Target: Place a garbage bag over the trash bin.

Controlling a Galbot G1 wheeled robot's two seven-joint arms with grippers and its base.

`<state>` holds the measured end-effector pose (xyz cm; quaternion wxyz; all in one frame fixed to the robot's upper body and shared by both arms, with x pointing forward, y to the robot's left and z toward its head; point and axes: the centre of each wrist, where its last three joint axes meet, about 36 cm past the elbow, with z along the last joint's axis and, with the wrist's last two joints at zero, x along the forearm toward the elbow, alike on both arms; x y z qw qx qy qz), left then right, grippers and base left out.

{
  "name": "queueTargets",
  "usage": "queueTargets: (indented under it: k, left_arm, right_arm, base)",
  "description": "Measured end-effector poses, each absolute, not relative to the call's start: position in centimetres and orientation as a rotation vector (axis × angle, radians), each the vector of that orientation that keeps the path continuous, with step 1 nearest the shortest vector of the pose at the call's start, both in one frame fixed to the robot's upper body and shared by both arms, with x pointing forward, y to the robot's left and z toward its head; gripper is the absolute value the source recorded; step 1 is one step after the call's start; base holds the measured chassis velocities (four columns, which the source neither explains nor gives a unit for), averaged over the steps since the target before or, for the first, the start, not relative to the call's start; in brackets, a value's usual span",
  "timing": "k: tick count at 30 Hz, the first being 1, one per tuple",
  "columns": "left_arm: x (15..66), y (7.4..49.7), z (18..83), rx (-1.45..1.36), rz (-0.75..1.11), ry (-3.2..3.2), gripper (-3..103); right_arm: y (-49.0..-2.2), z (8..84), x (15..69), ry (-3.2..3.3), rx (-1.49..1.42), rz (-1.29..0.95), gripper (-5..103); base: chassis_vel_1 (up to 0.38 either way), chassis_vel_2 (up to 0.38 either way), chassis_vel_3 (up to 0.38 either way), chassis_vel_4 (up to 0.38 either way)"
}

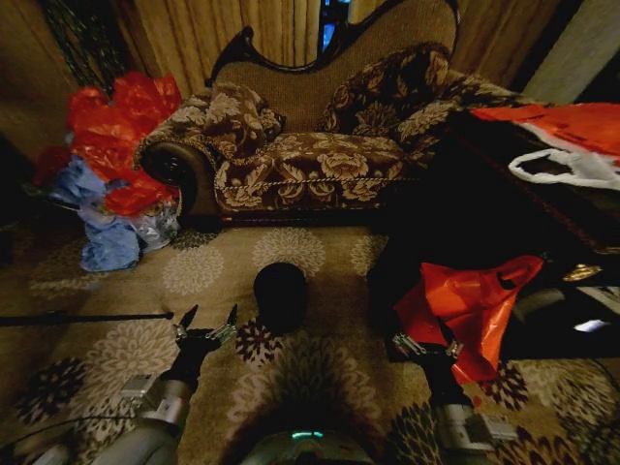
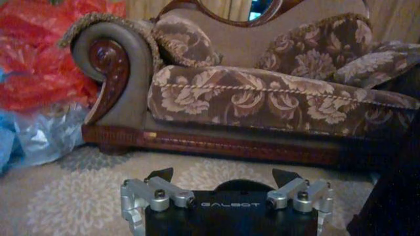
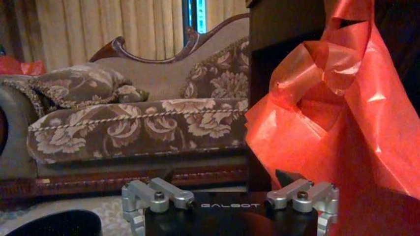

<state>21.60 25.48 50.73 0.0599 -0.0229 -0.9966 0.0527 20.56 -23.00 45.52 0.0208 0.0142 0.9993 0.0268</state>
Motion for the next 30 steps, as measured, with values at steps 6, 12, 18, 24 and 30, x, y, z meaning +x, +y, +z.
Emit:
queueTargets:
  k: [6,12,18,24,30]
  left_arm:
    - [22.1,25.6,51.0,-0.062,0.124,-3.04,100]
    - [22.2,25.5,51.1,-0.062,0.24,-3.003,100]
    - [22.7,25.7,51.5,-0.015,0.199,-3.009,100]
    - [22.8,25.7,51.6,-0.03,0.2,-3.012,100]
    - [24.7,23.6,52.5,-0.229,0.62,-2.846,100]
  right_arm:
    - [-22.9,45.3,20.6,3.1,0.056,0.091,100]
    - [-22.6,45.2,20.8,3.108,0.052,0.093,100]
    - [-22.7,45.1,21.0,3.109,0.053,0.109,100]
    - [-23.0,44.6,21.0,3.118,0.053,0.116,100]
    - [-23.3,43.3,20.9,3.151,0.068,0.124,100]
  base:
    - [0.0,0.0,0.0,0.0]
    - [0.0,0.0,0.0,0.0]
    - [0.0,0.0,0.0,0.0]
    - [0.0,0.0,0.0,0.0]
    - [0.0,0.0,0.0,0.0]
